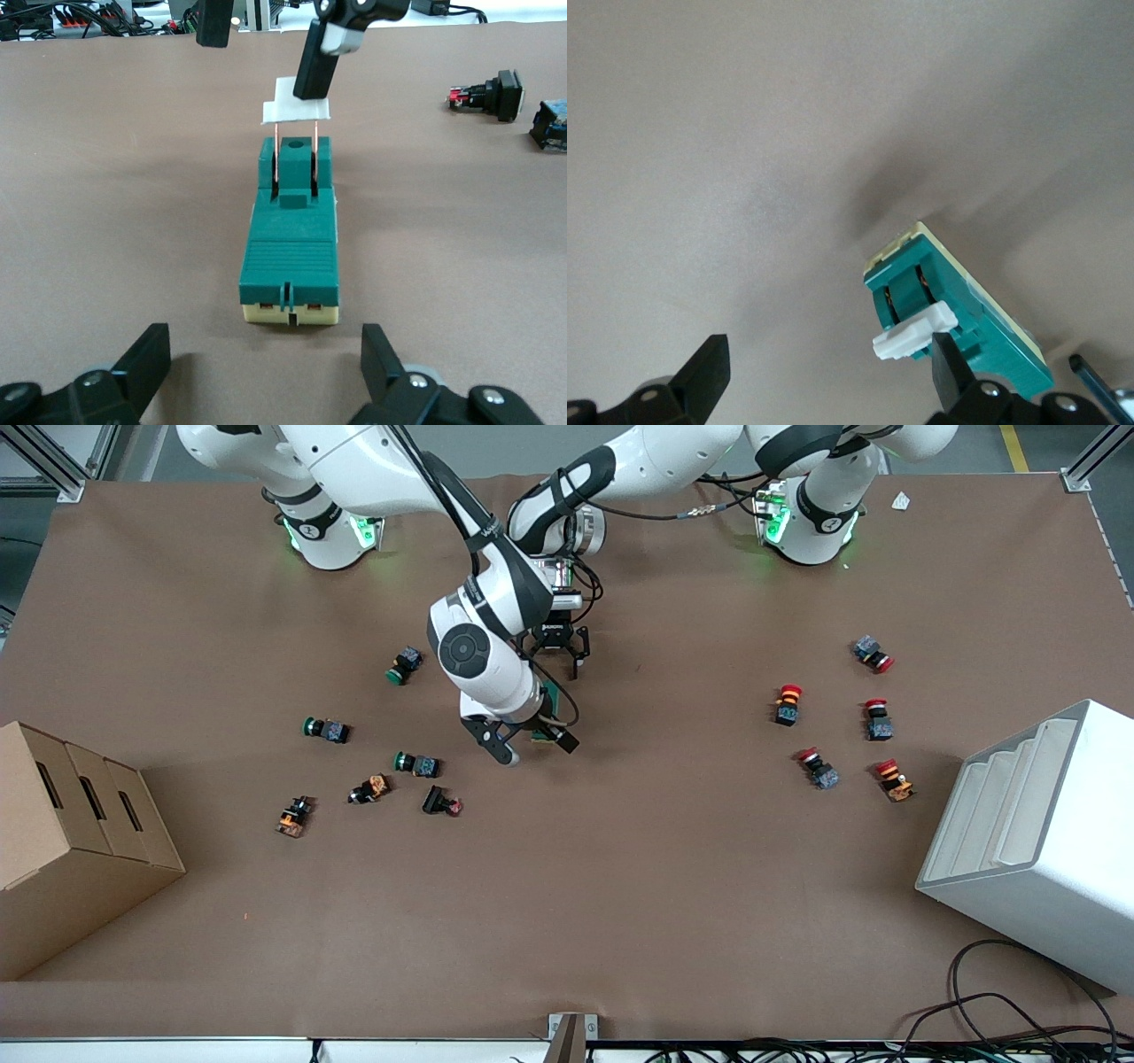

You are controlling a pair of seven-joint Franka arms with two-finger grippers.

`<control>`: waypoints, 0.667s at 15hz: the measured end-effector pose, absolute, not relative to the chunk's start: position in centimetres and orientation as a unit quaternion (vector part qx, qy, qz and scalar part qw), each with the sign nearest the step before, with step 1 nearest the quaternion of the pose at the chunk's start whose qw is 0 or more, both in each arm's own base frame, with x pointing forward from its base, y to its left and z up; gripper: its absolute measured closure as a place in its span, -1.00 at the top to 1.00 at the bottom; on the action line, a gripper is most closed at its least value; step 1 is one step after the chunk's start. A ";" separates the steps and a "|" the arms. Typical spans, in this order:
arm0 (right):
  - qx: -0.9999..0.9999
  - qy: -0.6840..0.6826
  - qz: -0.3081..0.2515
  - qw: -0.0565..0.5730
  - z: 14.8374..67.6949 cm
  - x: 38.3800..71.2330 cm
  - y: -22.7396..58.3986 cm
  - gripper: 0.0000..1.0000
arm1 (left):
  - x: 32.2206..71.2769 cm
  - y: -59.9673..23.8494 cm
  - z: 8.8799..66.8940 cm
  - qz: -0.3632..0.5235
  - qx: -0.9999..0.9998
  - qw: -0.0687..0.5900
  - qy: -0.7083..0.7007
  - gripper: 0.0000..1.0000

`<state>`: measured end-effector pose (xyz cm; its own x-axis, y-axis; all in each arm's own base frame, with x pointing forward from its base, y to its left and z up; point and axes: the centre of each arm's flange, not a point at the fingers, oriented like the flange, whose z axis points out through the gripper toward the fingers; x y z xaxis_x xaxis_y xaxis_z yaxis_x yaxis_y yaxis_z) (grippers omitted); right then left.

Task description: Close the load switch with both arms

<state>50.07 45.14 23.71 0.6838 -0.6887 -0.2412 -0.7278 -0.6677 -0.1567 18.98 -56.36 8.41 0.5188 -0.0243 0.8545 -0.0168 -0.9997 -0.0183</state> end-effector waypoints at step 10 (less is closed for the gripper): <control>-0.916 0.379 0.065 0.111 21.8 51.9 44.8 1.00 | 19.0 -56.4 8.4 -0.490 -0.871 0.004 0.012 0.90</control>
<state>51.87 44.82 21.81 0.7038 -0.6809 -0.2025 -0.7096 -0.6875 -0.1545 18.98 -56.36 8.41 0.5188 -0.0243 0.8545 -0.0168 -0.9997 -0.0183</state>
